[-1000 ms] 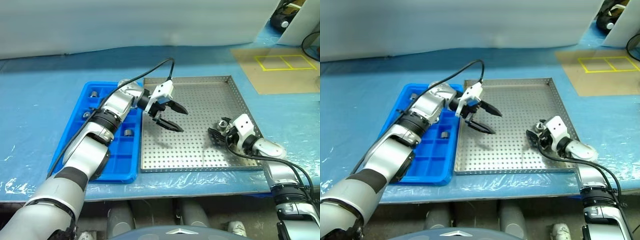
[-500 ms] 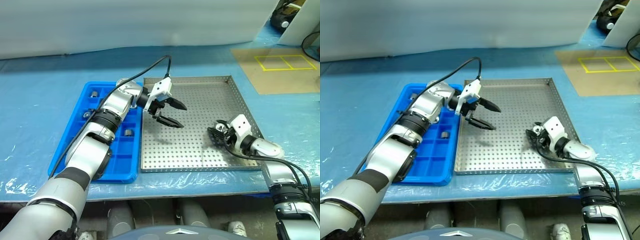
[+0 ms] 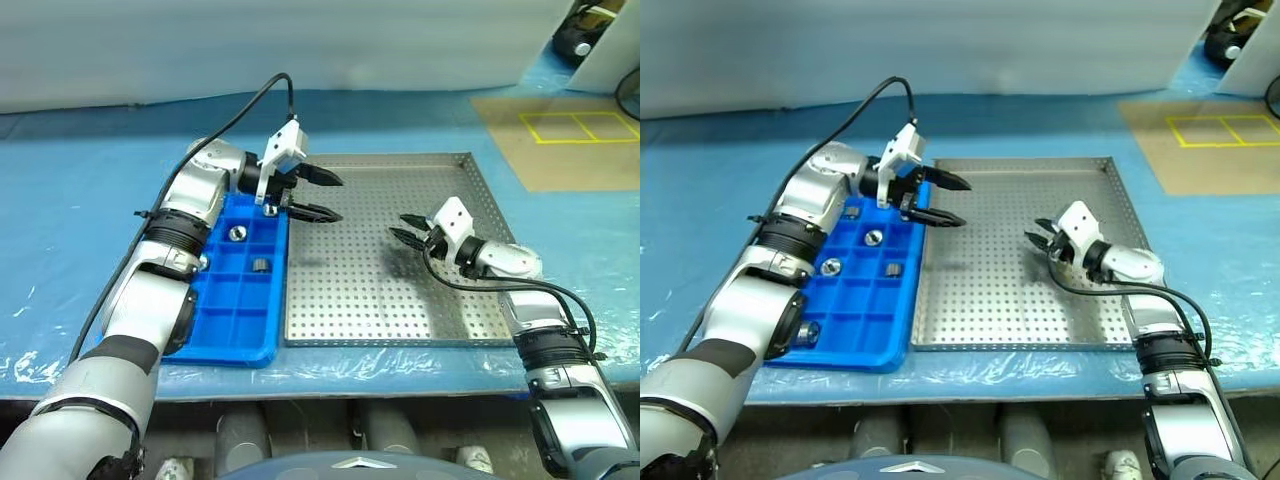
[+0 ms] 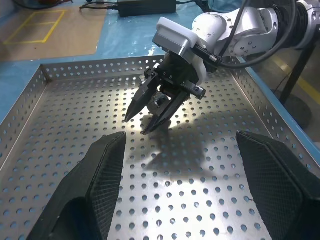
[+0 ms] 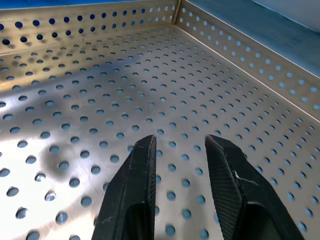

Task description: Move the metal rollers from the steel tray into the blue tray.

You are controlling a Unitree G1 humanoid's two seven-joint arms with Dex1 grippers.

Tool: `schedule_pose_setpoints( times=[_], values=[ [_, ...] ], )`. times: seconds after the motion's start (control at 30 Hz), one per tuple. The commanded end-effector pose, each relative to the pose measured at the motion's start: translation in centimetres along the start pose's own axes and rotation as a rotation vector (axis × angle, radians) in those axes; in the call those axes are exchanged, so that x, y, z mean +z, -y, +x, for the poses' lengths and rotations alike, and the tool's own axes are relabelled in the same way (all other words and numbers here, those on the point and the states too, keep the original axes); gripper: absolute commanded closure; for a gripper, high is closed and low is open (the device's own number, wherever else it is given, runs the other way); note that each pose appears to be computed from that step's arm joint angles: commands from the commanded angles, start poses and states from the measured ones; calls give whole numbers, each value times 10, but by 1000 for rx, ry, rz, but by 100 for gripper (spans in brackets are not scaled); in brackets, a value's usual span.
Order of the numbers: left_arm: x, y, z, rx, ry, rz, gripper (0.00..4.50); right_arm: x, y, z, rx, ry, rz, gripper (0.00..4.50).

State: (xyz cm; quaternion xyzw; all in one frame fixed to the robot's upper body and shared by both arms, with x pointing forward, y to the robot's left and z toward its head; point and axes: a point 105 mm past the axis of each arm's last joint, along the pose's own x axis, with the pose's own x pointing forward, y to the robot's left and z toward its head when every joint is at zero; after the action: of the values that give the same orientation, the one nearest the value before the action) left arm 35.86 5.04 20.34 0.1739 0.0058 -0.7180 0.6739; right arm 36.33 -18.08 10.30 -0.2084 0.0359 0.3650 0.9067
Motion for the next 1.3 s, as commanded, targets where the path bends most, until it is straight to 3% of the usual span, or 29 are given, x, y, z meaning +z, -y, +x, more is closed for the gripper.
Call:
schedule_pose_setpoints(
  times=[0.03, 0.43, 0.77, 0.9, 0.97, 1.2, 1.3],
  values=[
    [10, 5, -1, -10, 22, 24, 79, -4, 6, -7, -26, -1, 9, 294],
    [5, 6, 5, -20, 24, -6, 79, -22, 32, -58, -174, -42, 45, 294],
    [4, 4, 9, -32, 19, 0, 79, -29, 15, -66, -160, -50, 96, 294],
    [5, 5, 9, -35, 22, 1, 79, -16, 5, -54, -113, -4, 93, 374],
    [5, 5, 7, -25, 20, 3, 79, -10, 7, -49, -125, 8, 76, 447],
    [11, 1, -5, 18, 39, 5, 79, 31, 19, -35, -135, 96, -4, 447],
    [9, 2, -5, 24, 36, -2, 79, 66, 35, -35, -188, 229, 102, 447]
  ],
)
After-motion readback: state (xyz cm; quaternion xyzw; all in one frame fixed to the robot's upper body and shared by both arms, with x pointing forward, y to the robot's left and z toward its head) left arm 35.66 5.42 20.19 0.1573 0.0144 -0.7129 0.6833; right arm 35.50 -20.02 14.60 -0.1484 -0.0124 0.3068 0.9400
